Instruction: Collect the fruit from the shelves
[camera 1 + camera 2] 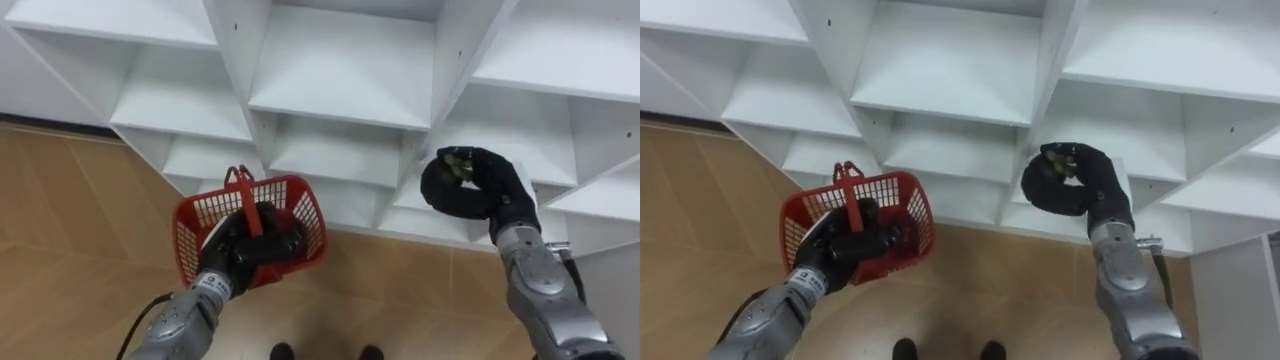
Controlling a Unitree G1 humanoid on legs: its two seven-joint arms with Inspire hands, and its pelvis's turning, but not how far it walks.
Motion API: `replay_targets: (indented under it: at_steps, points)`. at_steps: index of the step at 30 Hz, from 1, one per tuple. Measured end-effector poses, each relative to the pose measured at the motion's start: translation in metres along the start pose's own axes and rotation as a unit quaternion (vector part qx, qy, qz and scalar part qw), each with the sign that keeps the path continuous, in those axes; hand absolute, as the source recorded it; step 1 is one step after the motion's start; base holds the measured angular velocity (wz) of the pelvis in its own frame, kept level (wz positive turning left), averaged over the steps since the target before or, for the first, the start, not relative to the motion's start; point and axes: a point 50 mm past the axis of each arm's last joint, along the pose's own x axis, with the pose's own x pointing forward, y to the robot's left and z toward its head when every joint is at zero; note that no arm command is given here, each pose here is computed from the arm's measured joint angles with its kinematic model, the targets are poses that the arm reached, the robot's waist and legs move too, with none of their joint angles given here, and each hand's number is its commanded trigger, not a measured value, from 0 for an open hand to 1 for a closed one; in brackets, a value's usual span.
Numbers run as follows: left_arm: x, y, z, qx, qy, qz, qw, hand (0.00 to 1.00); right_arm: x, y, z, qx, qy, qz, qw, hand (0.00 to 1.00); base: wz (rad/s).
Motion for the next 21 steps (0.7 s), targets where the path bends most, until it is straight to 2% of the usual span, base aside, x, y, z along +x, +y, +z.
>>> replay_targets:
  at_steps: [7, 13, 21]
  points:
    - [-0.011, -0.005, -0.007, -0.006, -0.002, -0.011, 1.000, 1.00, -0.013, 0.016, -0.001, 0.035, -0.011, 0.033, 0.999, 1.00, -0.11]
    - [-0.021, -0.002, -0.017, -0.016, 0.005, -0.001, 1.000, 1.00, -0.022, 0.019, -0.003, 0.042, -0.012, 0.053, 0.998, 1.00, -0.01]
    - [-0.026, -0.007, -0.018, -0.023, -0.003, -0.015, 1.000, 1.00, -0.046, 0.037, -0.004, 0.054, -0.024, 0.132, 0.990, 1.00, -0.01]
